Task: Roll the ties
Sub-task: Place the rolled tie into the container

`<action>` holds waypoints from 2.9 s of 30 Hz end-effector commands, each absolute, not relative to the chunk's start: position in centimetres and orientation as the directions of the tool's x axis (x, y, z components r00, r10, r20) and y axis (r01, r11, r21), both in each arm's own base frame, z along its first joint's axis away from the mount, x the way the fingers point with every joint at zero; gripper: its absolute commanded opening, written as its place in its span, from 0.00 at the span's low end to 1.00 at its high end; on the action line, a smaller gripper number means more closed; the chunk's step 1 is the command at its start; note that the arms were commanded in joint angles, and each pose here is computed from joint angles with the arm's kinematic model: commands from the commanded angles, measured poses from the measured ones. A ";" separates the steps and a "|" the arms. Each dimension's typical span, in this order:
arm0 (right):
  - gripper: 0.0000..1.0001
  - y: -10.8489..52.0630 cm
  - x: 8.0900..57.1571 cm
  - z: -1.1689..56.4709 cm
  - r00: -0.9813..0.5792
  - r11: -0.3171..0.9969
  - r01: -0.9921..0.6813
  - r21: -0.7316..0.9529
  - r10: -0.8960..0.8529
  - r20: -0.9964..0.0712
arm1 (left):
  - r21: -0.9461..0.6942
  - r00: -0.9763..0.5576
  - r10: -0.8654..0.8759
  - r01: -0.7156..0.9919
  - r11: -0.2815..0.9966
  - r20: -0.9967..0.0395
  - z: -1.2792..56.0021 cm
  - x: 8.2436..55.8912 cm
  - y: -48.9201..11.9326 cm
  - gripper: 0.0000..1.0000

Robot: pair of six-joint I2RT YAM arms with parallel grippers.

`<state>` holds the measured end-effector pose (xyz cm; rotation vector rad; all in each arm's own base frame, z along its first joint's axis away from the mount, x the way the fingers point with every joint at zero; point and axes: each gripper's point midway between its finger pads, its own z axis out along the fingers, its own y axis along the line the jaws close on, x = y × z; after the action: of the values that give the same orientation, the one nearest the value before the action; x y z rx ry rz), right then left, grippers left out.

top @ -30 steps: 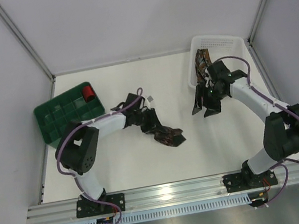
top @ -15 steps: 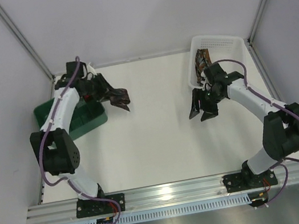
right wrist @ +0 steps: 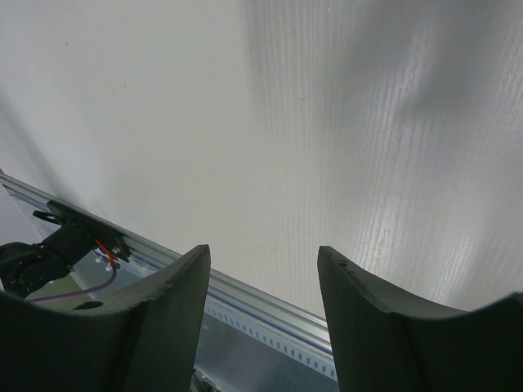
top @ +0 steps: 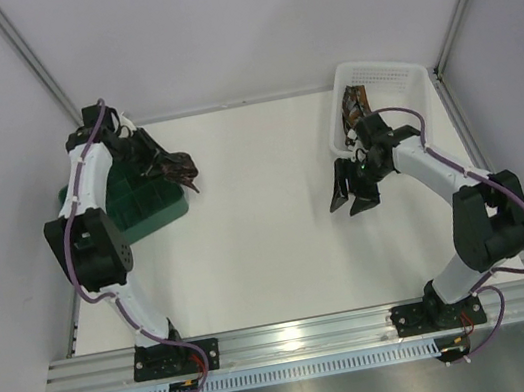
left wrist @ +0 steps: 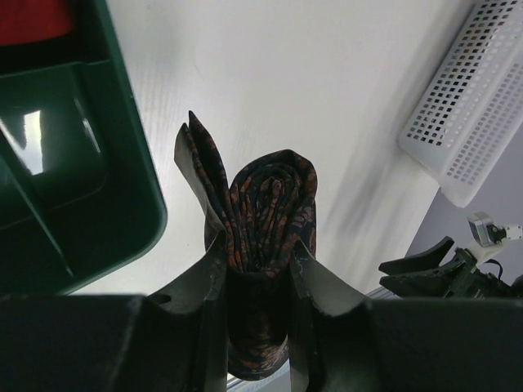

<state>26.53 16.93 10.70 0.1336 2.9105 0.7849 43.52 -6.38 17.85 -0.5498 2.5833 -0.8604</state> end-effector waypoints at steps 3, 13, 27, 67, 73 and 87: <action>0.61 17.4 27.5 11.6 -0.987 0.848 0.011 0.530 0.096 -0.132 | -0.603 -0.830 -0.486 -0.244 0.759 -0.275 20.0 43.5 -3.7 0.00; 0.61 17.4 27.4 11.2 -0.986 0.851 0.013 0.525 0.097 -0.132 | -0.580 -0.809 -0.501 -0.258 0.773 -0.309 18.8 44.0 -1.5 0.01; 0.61 17.4 27.2 10.8 -0.988 0.851 0.021 0.524 0.097 -0.119 | -0.482 -0.832 -0.485 -0.320 0.816 -0.269 14.6 43.2 0.1 0.00; 0.61 17.5 26.9 9.8 -0.991 0.848 0.031 0.529 0.095 -0.095 | -0.245 -0.854 -0.478 -0.428 0.870 -0.203 9.2 43.8 -1.9 0.00; 0.61 17.5 26.7 9.6 -0.992 0.845 0.031 0.533 0.092 -0.088 | -0.174 -0.864 -0.463 -0.434 0.884 -0.197 9.1 44.4 -2.6 0.00; 0.61 17.9 26.6 9.3 -0.993 0.839 0.031 0.544 0.089 -0.079 | -0.061 -0.863 -0.473 -0.470 0.880 -0.177 7.4 44.5 -4.0 0.00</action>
<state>26.61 17.47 9.32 0.1242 2.9195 0.8305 44.28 -3.70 7.23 -0.6627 2.8764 -0.0410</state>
